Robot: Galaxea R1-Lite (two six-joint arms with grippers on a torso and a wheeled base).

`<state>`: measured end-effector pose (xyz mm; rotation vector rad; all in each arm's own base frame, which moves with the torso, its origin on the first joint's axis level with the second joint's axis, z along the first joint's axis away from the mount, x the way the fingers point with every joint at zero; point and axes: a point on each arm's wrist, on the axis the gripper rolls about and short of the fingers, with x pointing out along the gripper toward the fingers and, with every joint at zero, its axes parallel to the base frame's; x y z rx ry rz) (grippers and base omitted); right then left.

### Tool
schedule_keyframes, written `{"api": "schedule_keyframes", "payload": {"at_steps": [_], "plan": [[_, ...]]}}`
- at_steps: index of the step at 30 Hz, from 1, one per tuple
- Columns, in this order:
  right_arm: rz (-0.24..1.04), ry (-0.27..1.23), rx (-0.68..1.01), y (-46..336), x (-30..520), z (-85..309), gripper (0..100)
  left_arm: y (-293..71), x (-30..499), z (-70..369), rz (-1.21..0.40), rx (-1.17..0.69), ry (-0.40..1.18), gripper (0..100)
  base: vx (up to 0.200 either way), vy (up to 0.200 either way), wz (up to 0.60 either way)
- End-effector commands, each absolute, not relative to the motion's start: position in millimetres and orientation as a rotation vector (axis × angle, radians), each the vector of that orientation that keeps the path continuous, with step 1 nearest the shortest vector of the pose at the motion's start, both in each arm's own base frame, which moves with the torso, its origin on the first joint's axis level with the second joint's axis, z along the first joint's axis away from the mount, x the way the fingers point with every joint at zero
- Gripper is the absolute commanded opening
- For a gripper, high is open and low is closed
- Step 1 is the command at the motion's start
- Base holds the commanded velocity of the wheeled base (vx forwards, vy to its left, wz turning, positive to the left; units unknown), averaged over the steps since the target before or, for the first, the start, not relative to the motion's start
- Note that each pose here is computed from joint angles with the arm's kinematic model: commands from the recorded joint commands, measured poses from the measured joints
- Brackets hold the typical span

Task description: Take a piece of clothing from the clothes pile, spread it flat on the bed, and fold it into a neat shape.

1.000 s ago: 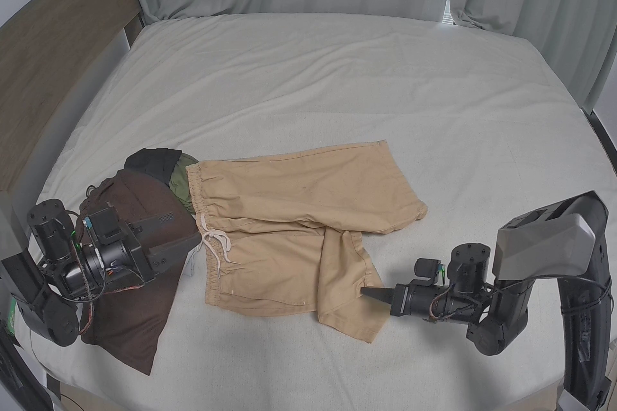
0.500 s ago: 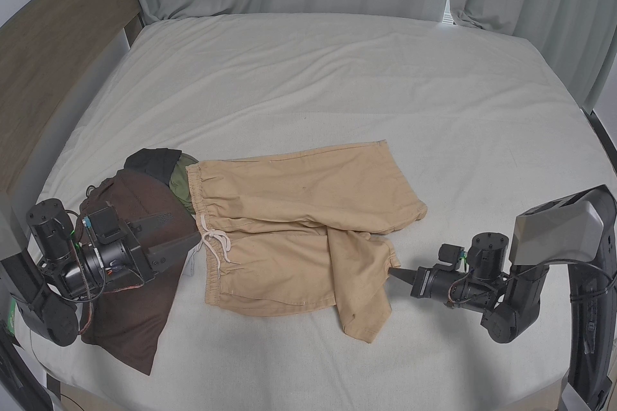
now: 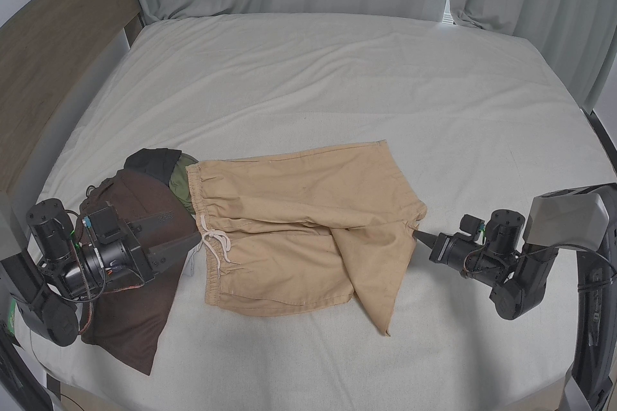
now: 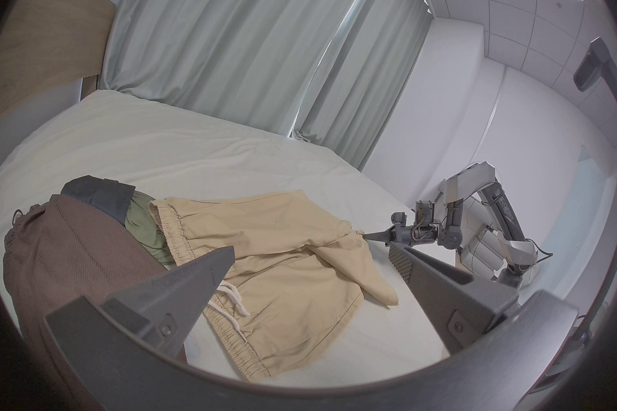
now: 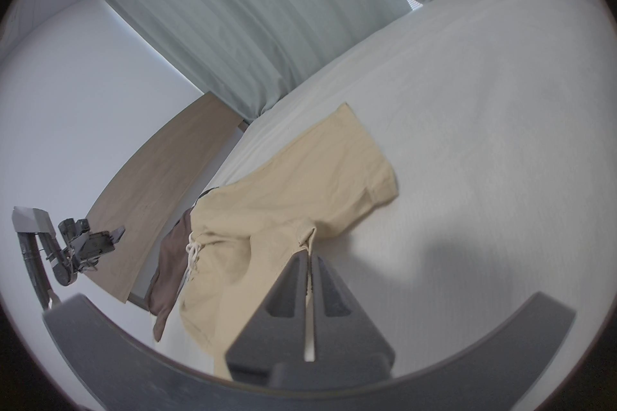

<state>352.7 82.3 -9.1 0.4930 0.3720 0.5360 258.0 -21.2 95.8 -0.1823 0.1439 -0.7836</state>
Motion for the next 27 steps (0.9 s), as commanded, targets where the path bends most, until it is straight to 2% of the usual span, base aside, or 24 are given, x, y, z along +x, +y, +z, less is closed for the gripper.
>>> {"api": "schedule_keyframes", "payload": {"at_steps": [1, 11, 20, 21, 27], "plan": [[0.499, 0.299, 0.487, 80, 371, -6, 0, -21, 258, 96, -0.783, -0.183, 0.144, 100, 0.000, 0.000, 0.00], [0.496, 0.205, 0.482, 76, 396, 1, 0, -22, 259, 94, -0.784, -0.185, 0.151, 100, 0.000, 0.000, 0.00], [0.485, 0.237, 0.477, 71, 377, 9, 0, -22, 259, 94, -0.784, -0.185, 0.151, 100, 0.000, 0.000, 0.00], [0.493, 0.251, 0.475, 71, 370, 12, 100, -22, 259, 94, -0.784, -0.185, 0.151, 100, 0.000, 0.000, 0.00], [0.512, 0.320, 0.426, 70, 349, 6, 100, -22, 258, 93, -0.784, -0.187, 0.156, 100, 0.000, 0.000, 0.00]]}}
